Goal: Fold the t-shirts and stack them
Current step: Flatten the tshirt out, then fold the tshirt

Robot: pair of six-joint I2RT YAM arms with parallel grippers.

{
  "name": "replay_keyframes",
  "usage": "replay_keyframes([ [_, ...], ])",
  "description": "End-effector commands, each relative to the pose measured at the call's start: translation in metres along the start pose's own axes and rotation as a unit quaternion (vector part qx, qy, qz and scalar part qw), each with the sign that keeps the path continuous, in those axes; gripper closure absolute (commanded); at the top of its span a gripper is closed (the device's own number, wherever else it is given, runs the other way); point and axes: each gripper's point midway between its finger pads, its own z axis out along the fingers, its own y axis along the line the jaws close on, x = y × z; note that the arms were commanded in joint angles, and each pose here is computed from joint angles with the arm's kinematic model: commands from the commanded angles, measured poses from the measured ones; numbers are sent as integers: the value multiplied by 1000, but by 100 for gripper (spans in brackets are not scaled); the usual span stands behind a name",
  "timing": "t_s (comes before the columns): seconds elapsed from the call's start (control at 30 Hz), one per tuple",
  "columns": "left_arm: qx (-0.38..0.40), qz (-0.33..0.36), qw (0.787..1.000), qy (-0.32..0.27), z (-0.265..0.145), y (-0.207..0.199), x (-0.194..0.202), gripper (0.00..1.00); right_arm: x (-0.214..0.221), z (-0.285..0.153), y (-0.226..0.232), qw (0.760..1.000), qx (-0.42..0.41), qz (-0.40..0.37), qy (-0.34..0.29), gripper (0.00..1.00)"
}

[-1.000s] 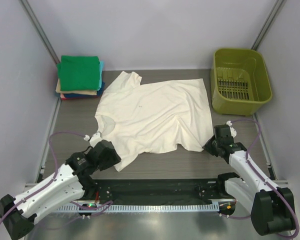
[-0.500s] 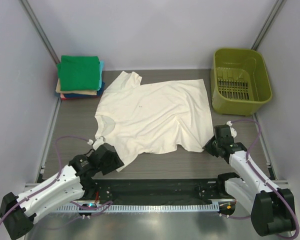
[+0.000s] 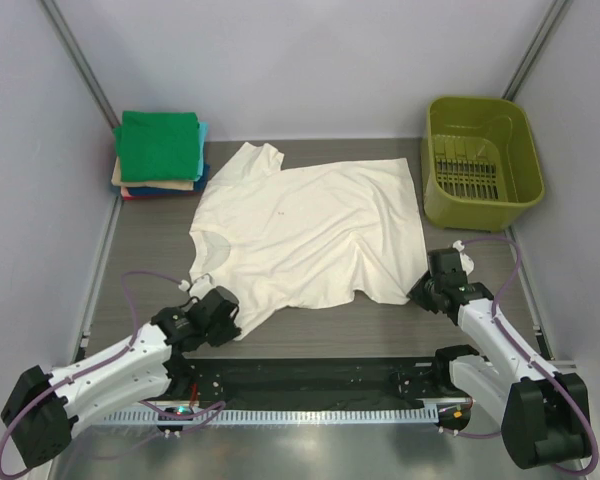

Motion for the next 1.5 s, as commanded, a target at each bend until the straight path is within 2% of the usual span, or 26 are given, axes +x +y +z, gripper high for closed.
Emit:
replay_keyframes([
  [0.0, -6, -5, 998, -69, -8, -11, -32, 100, -21, -9, 12, 999, -9, -4, -34, 99],
  [0.17, -32, 12, 988, -150, -58, -19, -88, 100, -38, -25, 14, 998, -8, 7, -66, 99],
  [0.37, -20, 2, 984, -178, -91, -16, -107, 100, -55, -45, 8, 994, 11, 22, -105, 99],
  [0.53, 1, 4, 978, -206, -126, -23, -123, 100, -66, -71, 16, 990, -13, 46, -133, 99],
  [0.63, 10, 17, 974, -227, -148, -30, -136, 100, -73, -84, 23, 988, -30, 46, -144, 99],
  [0.77, 10, 61, 971, -229, -157, -53, -151, 100, -80, -86, 33, 990, -30, 29, -136, 99],
  [0.83, -10, 82, 973, -217, -147, -62, -156, 100, -86, -86, 43, 990, -36, 20, -133, 99],
  [0.97, 7, 102, 972, -210, -139, -89, -183, 100, -99, -73, 56, 992, -24, 2, -125, 99],
  [1.03, 4, 83, 979, -188, -129, -90, -200, 100, -112, -74, 69, 990, -31, -2, -134, 99],
  [1.23, 4, 63, 982, -178, -104, -91, -247, 100, -142, -56, 93, 989, -19, -11, -144, 99],
  [1.33, 3, 50, 988, -146, -78, -94, -264, 100, -154, -36, 107, 990, -9, -15, -138, 99],
  [1.37, -17, 46, 992, -117, -54, -89, -268, 100, -158, -29, 110, 990, -6, -17, -137, 99],
  [1.4, -29, 36, 993, -112, -45, -82, -277, 100, -174, -30, 122, 988, -10, -14, -154, 99],
  [1.43, -26, 32, 994, -105, -39, -89, -291, 100, -175, -10, 122, 990, 13, -19, -141, 99],
  [1.47, -31, 25, 995, -90, -31, -88, -298, 99, -195, -15, 140, 987, 1, -18, -158, 92],
])
